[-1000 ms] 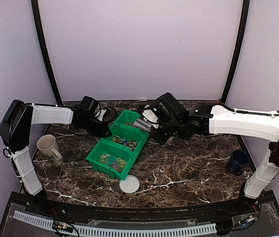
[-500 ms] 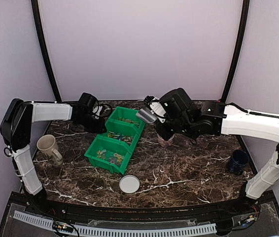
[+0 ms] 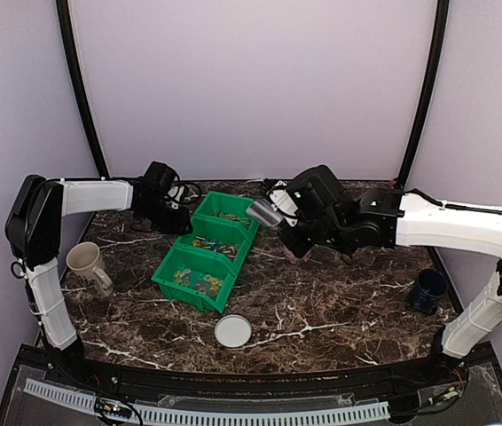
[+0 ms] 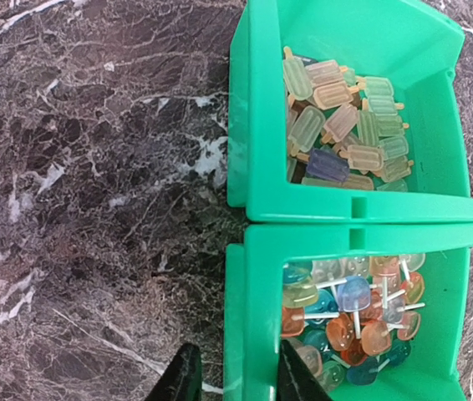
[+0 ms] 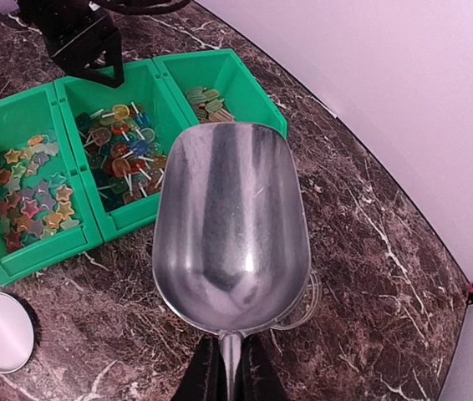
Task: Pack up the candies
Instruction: Scoop the fake candies from the plate.
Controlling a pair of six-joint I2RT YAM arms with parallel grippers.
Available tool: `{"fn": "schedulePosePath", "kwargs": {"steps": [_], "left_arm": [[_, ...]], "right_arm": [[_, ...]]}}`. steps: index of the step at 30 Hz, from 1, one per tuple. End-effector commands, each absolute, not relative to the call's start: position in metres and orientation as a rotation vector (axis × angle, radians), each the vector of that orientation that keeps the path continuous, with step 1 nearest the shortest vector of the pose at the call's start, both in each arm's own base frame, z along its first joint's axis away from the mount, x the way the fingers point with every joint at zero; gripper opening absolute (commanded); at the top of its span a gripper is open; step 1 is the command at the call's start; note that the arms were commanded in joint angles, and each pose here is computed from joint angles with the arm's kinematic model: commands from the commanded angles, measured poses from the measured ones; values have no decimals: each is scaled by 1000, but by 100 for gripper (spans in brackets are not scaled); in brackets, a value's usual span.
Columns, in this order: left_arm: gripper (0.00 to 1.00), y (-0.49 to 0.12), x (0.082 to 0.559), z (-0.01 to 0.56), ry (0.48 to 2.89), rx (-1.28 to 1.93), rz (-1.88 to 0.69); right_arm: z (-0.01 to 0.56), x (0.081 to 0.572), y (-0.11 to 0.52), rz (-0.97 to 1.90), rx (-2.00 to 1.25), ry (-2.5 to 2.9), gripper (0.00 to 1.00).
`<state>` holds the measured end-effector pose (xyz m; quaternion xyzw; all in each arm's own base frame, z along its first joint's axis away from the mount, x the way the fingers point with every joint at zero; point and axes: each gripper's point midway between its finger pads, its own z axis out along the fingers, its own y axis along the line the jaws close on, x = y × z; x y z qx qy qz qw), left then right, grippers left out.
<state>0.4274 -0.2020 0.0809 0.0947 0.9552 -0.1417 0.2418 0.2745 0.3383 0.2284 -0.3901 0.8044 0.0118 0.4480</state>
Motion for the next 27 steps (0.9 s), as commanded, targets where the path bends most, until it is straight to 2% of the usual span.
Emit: {"fn": "schedulePosePath", "kwargs": {"steps": [1, 7, 9, 13, 17, 23, 25, 27], "left_arm": [[31, -199, 427, 74, 2646, 276, -354], [32, -198, 425, 62, 2676, 282, -342], [29, -199, 425, 61, 2681, 281, -347], [18, -201, 424, 57, 2688, 283, -364], [0, -202, 424, 57, 2691, 277, -380], [0, -199, 426, 65, 2675, 237, -409], [0, -200, 427, 74, 2640, 209, -497], [0, -212, 432, 97, 2524, 208, -693]], "right_arm": [[239, 275, 342, 64, -913, 1962, 0], [236, 275, 342, 64, -911, 1963, 0], [234, 275, 341, 64, -911, 1966, 0], [231, 275, 340, 64, -908, 1970, 0], [232, 274, 338, 66, -898, 1969, 0], [234, 273, 335, 67, -886, 1971, 0], [236, 273, 334, 69, -877, 1968, 0], [242, 273, 333, 84, -862, 1960, 0]]}}
